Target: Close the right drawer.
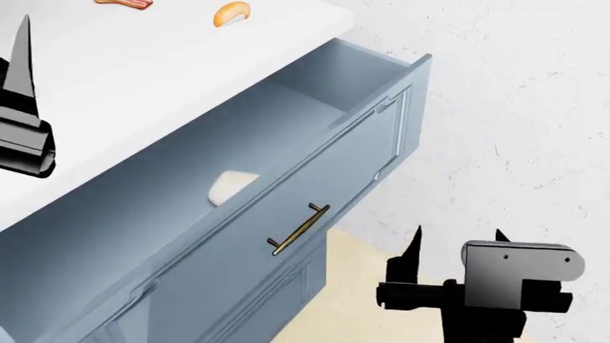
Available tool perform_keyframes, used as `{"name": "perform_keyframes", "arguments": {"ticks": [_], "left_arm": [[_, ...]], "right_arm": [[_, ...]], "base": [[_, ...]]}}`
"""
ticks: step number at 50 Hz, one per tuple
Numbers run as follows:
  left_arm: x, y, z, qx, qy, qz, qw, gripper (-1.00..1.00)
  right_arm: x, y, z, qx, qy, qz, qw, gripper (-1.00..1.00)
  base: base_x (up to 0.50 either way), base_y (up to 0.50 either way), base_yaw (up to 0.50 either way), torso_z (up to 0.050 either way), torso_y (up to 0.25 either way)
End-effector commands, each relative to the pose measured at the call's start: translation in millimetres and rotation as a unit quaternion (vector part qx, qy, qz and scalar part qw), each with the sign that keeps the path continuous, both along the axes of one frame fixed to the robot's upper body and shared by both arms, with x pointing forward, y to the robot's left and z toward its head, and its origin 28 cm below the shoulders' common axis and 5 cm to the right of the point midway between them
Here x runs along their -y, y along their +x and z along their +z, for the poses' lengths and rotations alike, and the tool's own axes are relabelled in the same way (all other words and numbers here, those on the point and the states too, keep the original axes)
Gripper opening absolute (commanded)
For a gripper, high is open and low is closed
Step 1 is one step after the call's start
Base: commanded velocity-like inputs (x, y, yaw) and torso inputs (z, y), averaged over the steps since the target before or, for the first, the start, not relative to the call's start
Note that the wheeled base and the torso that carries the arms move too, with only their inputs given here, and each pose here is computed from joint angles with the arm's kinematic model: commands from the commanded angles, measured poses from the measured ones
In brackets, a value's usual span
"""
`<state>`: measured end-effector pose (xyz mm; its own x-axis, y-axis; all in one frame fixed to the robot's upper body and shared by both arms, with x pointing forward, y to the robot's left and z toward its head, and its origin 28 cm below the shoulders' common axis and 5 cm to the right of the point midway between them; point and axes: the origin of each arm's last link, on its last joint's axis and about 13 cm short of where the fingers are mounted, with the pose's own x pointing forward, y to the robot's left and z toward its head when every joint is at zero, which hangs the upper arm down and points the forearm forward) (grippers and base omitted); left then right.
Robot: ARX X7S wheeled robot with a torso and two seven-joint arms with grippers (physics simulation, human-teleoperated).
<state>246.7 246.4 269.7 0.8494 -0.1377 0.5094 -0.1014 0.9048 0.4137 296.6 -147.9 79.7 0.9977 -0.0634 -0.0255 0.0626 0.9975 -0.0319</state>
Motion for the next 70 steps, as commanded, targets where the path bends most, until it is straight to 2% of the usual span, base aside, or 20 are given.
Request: {"name": "perform_keyframes", "arguments": {"ticks": [1,14,26,37,41,53,70], "left_arm": [[17.2,-13.3,16.5,0.031,0.036,-0.032,0.998,1.0],[33.4,-21.6,35.7,0.058,0.06,-0.062,0.995,1.0],[50.8,-12.0,42.7,0.06,0.068,-0.094,0.991,1.0],[71.5,11.5,35.9,0.035,0.087,-0.132,0.987,1.0],[80.8,28.5,27.2,0.016,0.093,-0.147,0.985,1.0],[91.5,66.0,4.9,-0.023,0.098,-0.168,0.981,1.0],[106.2,91.0,-21.0,-0.063,0.128,-0.185,0.972,1.0]], "right_arm": [[7.9,-9.2,-1.6,0.003,0.017,-0.018,1.0,1.0],[11.4,-17.8,-4.7,0.004,0.047,-0.027,0.999,1.0],[16.5,-19.9,-5.8,0.004,0.059,-0.036,0.998,1.0],[24.7,-25.2,-9.2,0.004,0.073,-0.05,0.996,1.0],[29.7,-28.4,-13.0,0.002,0.085,-0.059,0.995,1.0],[38.9,-29.6,-23.0,-0.011,0.093,-0.083,0.992,1.0],[43.1,-25.1,-41.5,-0.029,0.115,-0.095,0.988,1.0]], "base": [[0.0,0.0,0.0,0.0,0.0],[0.0,0.0,0.0,0.0,0.0],[0.0,0.0,0.0,0.0,0.0],[0.0,0.0,0.0,0.0,0.0],[0.0,0.0,0.0,0.0,0.0],[0.0,0.0,0.0,0.0,0.0],[0.0,0.0,0.0,0.0,0.0]]}}
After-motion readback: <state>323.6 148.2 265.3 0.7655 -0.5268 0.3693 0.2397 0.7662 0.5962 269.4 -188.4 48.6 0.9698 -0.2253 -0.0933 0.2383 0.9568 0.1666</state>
